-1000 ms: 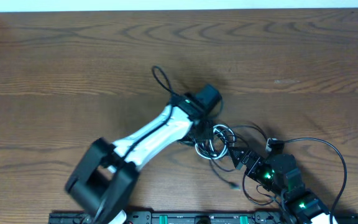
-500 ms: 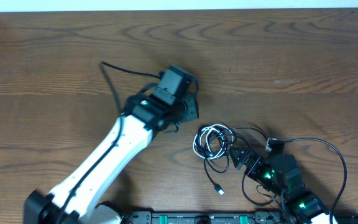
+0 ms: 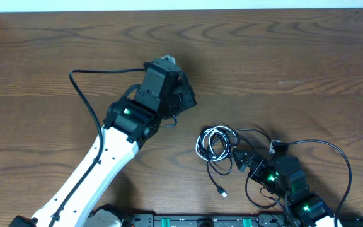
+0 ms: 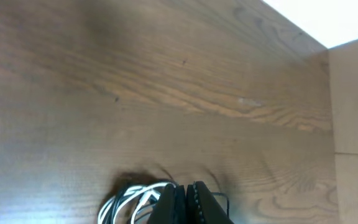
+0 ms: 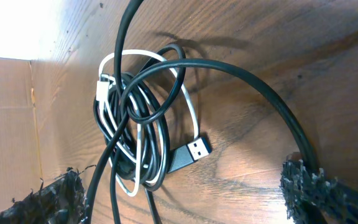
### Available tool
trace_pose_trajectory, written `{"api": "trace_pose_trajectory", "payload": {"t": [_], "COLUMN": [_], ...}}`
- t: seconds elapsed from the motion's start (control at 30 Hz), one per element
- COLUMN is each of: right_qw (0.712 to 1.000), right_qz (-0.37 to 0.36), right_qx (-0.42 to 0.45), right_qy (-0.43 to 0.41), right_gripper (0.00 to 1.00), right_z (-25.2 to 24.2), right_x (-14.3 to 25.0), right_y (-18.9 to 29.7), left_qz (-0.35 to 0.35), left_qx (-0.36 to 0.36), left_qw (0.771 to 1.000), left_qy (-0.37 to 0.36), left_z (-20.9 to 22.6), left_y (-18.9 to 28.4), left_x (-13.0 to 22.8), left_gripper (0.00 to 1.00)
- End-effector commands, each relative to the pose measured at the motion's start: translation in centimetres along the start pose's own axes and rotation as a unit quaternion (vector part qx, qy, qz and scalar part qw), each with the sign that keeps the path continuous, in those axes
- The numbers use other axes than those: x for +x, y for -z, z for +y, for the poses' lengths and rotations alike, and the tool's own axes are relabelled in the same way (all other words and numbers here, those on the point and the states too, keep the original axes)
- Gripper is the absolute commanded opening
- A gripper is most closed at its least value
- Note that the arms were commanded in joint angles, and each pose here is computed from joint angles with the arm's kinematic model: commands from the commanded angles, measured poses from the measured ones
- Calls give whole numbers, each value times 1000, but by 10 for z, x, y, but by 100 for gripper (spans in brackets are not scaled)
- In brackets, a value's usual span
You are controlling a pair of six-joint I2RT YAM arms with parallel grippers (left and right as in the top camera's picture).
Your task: Untangle cables
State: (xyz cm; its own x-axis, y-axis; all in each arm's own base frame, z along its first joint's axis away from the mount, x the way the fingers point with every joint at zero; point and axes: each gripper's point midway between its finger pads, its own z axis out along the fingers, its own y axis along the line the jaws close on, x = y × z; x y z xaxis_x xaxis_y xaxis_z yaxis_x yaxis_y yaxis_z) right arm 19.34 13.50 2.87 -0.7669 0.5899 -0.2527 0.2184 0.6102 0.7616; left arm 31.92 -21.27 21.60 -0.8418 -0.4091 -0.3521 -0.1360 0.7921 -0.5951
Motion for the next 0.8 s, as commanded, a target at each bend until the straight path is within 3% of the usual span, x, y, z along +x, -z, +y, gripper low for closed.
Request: {"api": "trace_pose_trajectory", "payload": {"t": [0.0, 0.37, 0.77], "right_qw": [1000, 1000, 1000], "right_qz": [1, 1, 1], "right_qx": [19, 19, 19], "right_qy": [4, 4, 4], "right_gripper": [99, 99, 99], "right_z": [-10, -10, -10], "right_x": [3, 3, 3], "right_y": [-1, -1, -1], "left_qz": [20, 62, 65], "left_qx": [-17, -76, -81], "left_qw": [999, 994, 993], "left_qy": [38, 57, 57], "left_z": [6, 34, 37], "left_y": [-11, -55, -58], "left_x": [5, 20, 21], "left_gripper": [8, 8, 7]}}
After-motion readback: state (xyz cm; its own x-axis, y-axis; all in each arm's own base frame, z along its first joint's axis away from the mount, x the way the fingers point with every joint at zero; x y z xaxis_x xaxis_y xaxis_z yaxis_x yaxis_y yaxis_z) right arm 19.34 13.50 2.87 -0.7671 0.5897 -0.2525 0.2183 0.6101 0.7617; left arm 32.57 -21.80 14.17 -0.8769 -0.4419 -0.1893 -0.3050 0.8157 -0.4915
